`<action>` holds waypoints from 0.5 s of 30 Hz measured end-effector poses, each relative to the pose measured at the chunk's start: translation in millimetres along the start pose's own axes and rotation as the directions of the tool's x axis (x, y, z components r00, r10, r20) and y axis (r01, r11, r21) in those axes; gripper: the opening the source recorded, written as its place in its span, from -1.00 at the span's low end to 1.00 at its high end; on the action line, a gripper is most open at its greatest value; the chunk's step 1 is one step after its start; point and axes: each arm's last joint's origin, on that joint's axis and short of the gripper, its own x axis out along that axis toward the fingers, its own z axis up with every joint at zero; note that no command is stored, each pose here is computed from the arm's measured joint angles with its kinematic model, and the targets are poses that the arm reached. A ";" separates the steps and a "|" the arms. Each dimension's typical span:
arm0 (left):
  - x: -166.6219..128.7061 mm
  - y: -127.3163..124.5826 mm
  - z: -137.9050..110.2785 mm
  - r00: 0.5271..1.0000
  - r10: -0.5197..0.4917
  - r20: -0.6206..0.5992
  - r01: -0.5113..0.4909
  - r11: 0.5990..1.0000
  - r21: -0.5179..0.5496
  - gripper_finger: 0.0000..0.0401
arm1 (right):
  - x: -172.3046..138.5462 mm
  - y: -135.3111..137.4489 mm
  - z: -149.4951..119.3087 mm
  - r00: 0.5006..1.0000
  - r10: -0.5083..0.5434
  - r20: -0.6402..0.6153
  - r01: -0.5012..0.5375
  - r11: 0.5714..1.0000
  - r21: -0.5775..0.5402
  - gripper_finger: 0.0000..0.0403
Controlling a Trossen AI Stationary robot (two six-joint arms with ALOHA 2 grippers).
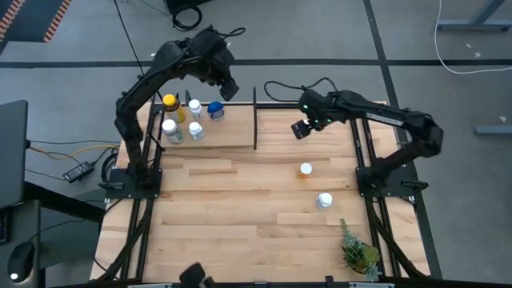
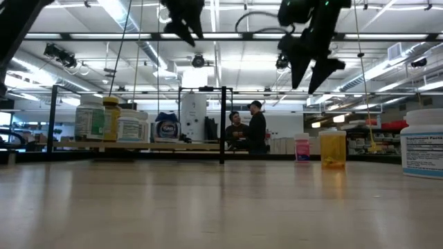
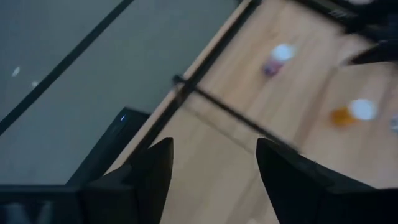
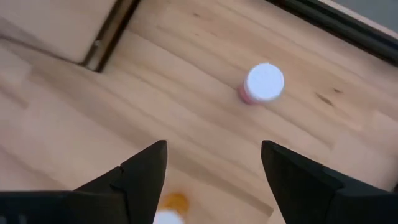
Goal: Pick and place medicine bottles onto shelf by color
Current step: Put the pink medicine bottle on the shelf
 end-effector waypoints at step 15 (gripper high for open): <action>-72.2 -59.5 -31.3 0.999 0.040 0.032 -0.039 0.999 -0.033 0.15 | 80.6 -59.2 50.8 0.985 -0.042 -0.168 0.047 0.999 0.022 0.72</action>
